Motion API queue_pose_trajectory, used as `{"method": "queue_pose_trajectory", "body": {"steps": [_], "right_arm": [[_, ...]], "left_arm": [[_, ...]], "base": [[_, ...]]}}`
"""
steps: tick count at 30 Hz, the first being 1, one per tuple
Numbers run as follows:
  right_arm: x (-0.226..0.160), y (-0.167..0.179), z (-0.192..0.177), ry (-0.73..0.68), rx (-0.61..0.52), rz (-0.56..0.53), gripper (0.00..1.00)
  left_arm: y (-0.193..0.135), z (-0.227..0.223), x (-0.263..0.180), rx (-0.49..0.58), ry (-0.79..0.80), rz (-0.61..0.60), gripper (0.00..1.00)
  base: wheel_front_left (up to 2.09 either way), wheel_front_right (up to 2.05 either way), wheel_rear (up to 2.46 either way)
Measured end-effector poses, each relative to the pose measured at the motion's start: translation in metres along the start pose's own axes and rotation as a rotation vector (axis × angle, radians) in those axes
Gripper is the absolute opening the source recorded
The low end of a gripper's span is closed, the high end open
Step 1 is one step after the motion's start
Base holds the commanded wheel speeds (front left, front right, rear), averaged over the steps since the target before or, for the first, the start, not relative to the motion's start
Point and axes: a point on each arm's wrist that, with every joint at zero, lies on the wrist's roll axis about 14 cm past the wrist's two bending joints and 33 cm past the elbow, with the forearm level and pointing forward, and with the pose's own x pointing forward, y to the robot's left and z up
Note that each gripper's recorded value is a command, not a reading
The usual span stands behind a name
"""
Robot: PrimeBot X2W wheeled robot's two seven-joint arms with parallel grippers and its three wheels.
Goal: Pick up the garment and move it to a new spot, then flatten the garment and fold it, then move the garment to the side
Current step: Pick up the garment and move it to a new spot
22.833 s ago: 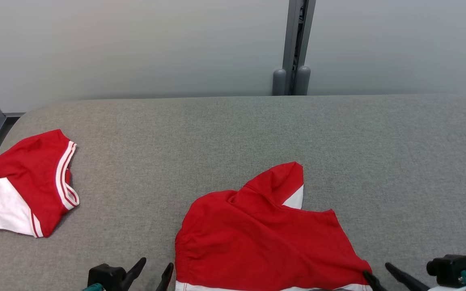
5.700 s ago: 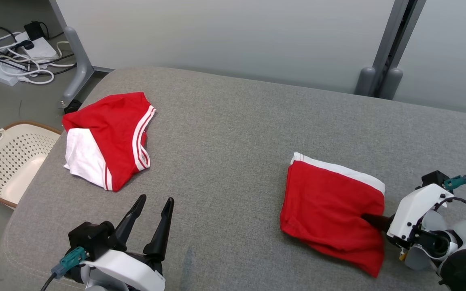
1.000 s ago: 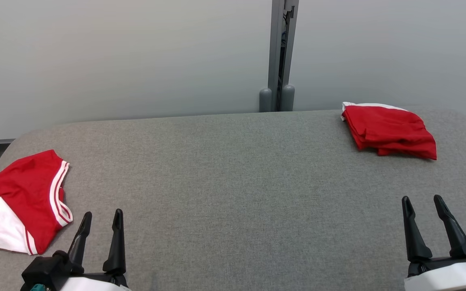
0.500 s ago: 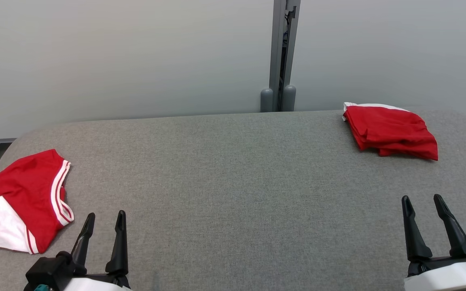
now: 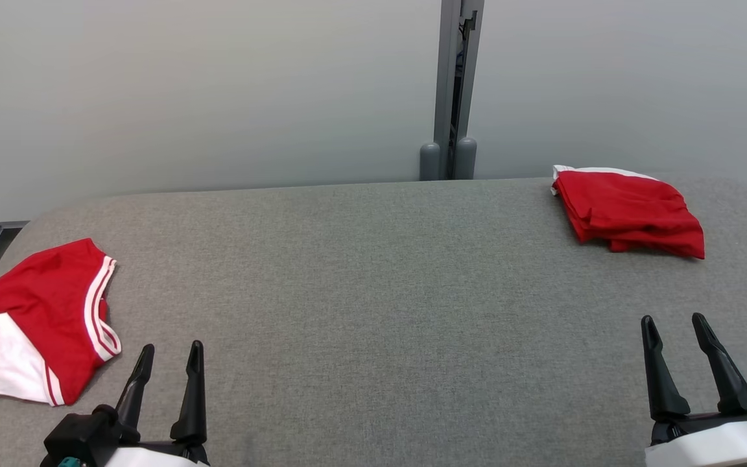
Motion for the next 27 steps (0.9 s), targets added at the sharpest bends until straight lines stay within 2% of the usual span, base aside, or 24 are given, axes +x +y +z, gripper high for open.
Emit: {"method": "queue_pose_trajectory", "body": {"steps": [11, 27], "right_arm": [[0.014, 0.028, -0.01, 0.025, 0.018, 0.086, 1.0], [0.038, 0.126, -0.031, 0.084, 0.069, 0.36, 1.0]], "left_arm": [[0.025, 0.002, -0.015, 0.02, -0.005, 0.073, 1.0], [0.1, 0.025, -0.08, 0.058, -0.069, 0.335, 1.0]], "base": [[0.0, 0.0, 0.0], [0.0, 0.0, 0.0]]}}
